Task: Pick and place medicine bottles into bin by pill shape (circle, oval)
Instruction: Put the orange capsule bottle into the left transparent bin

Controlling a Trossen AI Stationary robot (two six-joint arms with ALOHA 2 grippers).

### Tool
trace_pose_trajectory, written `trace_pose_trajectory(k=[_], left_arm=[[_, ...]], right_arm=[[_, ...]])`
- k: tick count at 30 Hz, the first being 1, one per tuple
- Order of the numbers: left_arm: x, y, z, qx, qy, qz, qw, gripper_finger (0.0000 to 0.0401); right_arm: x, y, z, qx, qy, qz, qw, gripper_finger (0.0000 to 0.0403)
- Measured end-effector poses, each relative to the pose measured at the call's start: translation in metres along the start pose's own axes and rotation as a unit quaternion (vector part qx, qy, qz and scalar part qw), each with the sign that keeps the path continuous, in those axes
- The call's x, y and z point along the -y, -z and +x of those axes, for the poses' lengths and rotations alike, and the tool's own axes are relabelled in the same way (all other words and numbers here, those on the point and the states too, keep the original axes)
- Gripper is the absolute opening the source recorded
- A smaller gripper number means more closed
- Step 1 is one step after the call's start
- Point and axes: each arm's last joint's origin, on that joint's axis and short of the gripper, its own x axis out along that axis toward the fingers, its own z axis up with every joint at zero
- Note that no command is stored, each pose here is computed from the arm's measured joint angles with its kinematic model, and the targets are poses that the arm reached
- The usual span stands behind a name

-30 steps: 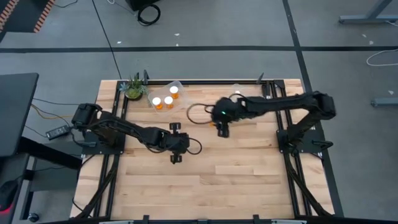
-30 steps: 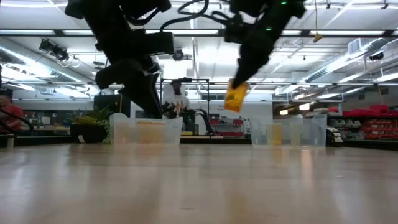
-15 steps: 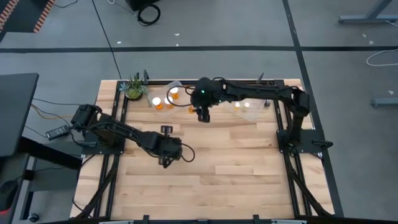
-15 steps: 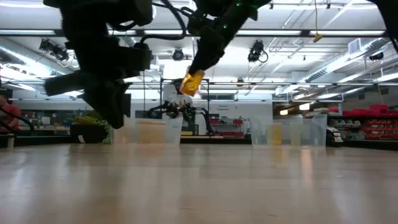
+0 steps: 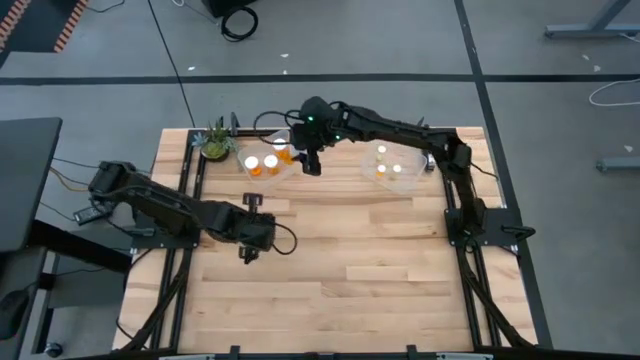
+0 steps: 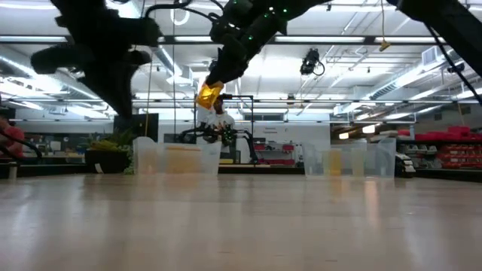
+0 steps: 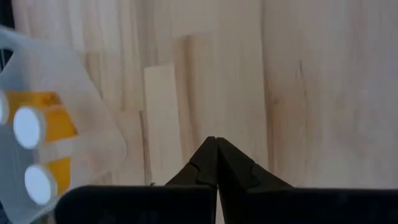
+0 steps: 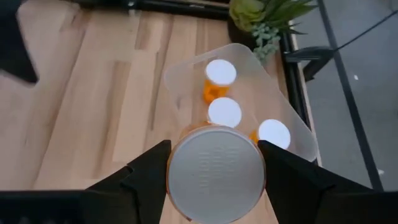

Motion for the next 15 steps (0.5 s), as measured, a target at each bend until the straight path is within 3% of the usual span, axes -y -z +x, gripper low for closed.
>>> trace_pose_trajectory(k=[6, 15], left_arm=[[-0.011, 0.031, -0.015, 0.039, 0.005, -0.043, 0.998, 0.0021], [-0.018, 0.055, -0.021, 0.165, 0.012, -0.115, 0.979, 0.0006]], right_arm=[[0.013, -0.013, 0.001, 0.017, 0.009, -0.029, 0.999, 0.0237], [0.037, -0.012, 0.012, 0.052, 0.018, -0.037, 0.998, 0.0237]])
